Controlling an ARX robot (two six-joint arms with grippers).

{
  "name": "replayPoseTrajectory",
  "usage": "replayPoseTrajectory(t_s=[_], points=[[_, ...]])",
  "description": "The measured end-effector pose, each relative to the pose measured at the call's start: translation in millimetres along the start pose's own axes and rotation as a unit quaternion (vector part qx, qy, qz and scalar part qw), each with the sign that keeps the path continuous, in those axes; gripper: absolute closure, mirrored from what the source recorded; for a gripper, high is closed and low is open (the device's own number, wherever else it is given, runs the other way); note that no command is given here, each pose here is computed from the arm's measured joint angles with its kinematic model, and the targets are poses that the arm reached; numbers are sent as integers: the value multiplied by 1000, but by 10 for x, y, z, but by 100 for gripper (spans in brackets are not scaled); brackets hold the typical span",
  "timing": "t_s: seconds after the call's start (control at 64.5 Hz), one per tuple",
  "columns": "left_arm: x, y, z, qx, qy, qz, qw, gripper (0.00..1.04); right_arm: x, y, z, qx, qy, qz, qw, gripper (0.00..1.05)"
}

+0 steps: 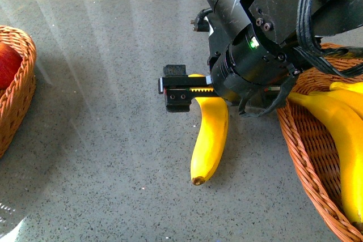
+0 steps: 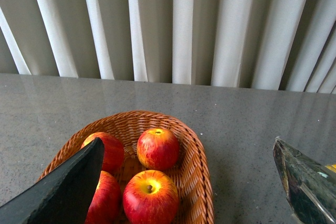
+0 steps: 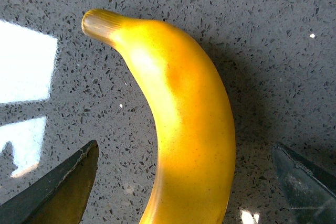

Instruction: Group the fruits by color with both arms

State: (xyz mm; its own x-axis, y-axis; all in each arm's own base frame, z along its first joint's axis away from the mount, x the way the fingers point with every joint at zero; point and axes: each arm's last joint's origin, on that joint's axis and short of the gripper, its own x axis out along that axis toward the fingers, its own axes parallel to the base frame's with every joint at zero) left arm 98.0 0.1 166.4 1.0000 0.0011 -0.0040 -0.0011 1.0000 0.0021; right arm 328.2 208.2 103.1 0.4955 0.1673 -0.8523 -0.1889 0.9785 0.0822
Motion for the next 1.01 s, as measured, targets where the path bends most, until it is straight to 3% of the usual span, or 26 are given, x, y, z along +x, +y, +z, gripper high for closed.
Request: replayPoseTrajectory(t_s=[0.279,0.511,0.651,1.007], points=[[0,0,0,0,0,0,1000,9,43,9,-1,3,4,0,1000,10],[0,0,0,0,0,0,1000,9,66,8,-18,9,9,2,1000,49],[0,0,0,0,0,0,1000,9,69,6,-26,15,10,6,1000,67],[0,0,0,0,0,0,1000,9,-181,-6,70,33,-12,40,999,70]])
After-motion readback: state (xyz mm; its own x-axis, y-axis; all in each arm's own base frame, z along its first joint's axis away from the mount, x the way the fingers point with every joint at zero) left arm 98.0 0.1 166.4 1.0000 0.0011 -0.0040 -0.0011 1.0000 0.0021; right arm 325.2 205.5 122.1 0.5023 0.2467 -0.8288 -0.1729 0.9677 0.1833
